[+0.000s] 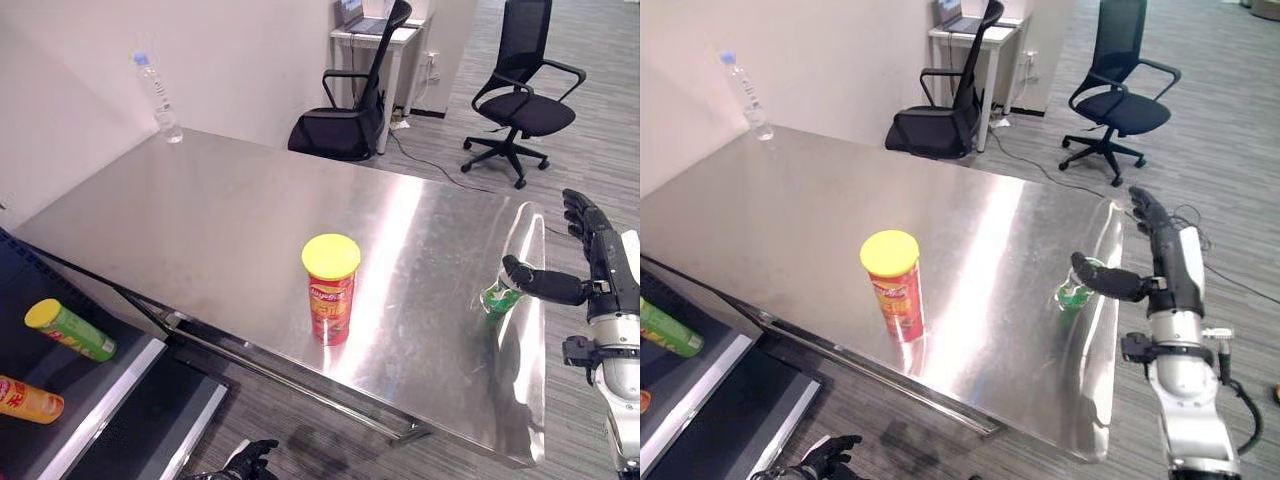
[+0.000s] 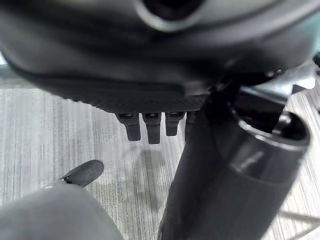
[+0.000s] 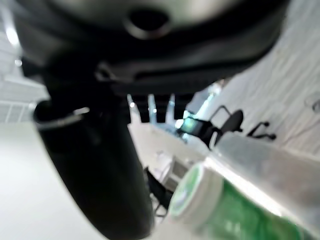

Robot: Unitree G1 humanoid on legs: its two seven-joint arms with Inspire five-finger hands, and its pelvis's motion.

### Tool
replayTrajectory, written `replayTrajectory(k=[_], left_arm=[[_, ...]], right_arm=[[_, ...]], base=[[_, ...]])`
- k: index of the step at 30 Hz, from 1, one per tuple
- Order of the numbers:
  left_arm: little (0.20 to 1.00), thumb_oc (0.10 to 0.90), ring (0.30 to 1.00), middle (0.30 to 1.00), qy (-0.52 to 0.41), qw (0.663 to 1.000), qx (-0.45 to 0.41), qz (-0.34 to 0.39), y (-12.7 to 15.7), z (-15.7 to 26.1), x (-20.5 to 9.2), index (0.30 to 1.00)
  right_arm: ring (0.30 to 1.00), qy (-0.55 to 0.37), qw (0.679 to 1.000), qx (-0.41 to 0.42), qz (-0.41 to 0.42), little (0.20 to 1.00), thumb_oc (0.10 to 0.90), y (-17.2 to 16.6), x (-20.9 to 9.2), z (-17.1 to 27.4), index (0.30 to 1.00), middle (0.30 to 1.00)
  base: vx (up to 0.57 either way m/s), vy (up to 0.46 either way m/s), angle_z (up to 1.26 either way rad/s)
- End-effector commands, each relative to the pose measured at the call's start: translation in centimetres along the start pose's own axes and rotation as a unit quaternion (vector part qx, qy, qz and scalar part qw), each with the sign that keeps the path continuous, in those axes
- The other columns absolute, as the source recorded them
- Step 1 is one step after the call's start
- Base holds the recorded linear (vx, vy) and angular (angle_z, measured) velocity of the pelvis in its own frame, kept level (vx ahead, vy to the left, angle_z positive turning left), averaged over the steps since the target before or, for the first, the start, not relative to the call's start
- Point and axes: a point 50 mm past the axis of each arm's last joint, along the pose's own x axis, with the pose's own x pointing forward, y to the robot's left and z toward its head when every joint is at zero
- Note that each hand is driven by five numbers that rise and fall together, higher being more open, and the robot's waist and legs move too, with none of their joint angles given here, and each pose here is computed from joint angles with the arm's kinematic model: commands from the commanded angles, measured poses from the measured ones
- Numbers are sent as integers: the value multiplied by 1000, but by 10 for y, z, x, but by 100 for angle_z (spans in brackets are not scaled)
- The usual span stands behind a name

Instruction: Put the goods on the table back onto the shelves and tidy them up.

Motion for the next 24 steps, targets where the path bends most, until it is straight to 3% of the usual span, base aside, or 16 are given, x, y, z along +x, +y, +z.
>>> replayTrajectory(k=[1, 24], left_arm=[[900, 800, 900, 900, 58, 998, 11, -38, -22, -26, -5, 900], [900, 800, 900, 900, 50, 997, 35, -52, -24, -22, -4, 900]], right_arm=[[900, -178, 982, 12, -56, 900, 800, -31, 8, 67, 900, 900], [900, -82, 994, -42, -55, 900, 800, -31, 12, 30, 900, 900]], base=[[9, 26, 10], [11, 7, -3]])
